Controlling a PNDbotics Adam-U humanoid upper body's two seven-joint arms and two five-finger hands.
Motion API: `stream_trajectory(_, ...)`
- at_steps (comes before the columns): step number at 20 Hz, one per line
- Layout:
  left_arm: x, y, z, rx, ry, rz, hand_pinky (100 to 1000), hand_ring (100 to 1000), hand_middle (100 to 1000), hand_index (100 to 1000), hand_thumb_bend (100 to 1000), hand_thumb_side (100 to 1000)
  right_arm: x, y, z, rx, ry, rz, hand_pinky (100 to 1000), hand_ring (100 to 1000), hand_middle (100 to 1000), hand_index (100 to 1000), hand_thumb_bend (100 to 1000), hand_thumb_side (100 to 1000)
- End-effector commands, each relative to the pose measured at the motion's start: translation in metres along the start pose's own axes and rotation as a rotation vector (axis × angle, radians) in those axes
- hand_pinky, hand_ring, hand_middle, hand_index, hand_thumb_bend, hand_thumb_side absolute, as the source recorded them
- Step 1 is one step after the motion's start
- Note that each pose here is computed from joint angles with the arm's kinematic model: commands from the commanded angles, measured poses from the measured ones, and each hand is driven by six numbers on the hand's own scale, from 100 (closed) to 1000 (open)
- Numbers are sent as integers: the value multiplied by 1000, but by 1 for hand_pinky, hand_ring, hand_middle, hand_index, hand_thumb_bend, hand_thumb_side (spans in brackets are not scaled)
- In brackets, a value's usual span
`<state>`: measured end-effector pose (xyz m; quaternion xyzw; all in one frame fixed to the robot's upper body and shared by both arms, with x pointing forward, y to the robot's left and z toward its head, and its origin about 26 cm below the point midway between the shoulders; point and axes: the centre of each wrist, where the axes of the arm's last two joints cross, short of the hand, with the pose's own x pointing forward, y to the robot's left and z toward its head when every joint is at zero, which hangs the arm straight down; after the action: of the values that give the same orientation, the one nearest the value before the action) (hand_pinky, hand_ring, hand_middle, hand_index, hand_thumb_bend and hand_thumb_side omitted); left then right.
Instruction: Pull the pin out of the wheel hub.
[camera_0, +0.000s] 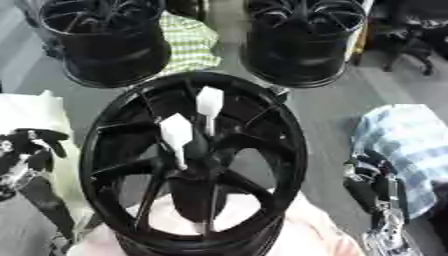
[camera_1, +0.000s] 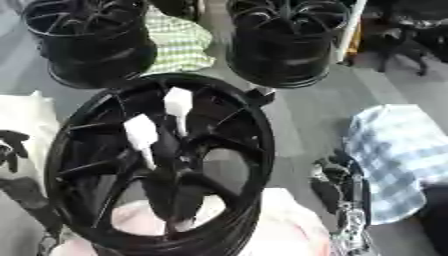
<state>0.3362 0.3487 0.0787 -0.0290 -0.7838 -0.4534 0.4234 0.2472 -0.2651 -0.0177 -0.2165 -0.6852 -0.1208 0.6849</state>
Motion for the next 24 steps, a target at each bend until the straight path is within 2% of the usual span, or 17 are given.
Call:
stream_trajectory(1, 3, 6, 0, -355, -258, -258, 380, 100, 520, 807, 100, 730, 7, -2, -3, -6, -24, -9, 718, 655, 713, 822, 100, 170)
stream_trajectory(7, 7, 11, -4, -360, -277, -272, 381, 100, 524, 809, 100, 708, 7, -2, -3, -4, -23, -9, 719, 655, 713, 822, 100, 170)
stream_trajectory(10, 16, 23, -10, -363, -311, -297, 383, 100, 529, 812, 100, 675, 6, -2, -4, -4, -24, -8, 719, 655, 713, 822, 100, 171)
stream_trajectory(13, 40, 49, -26, -399, -388, -355, 412, 100, 556, 828, 100, 592, 6, -3, -3, 1, -24, -3, 719, 655, 712, 822, 100, 171)
stream_trajectory(15, 64, 70, -39, -447, -447, -412, 429, 100, 575, 833, 100, 544, 6, -3, -4, 4, -24, -1, 719, 655, 712, 822, 100, 171)
stream_trajectory(18, 96, 92, -61, -544, -512, -498, 443, 100, 592, 838, 100, 545, 5, -3, -3, 12, -24, 5, 719, 655, 712, 822, 100, 171)
stream_trajectory(21, 118, 98, -85, -656, -544, -579, 463, 100, 616, 846, 100, 558, 5, -3, -3, 21, -27, 11, 719, 655, 712, 822, 100, 170)
stream_trajectory(24, 125, 86, -113, -787, -552, -658, 478, 100, 641, 857, 100, 624, 5, -3, -3, 33, -27, 15, 719, 655, 712, 822, 100, 171)
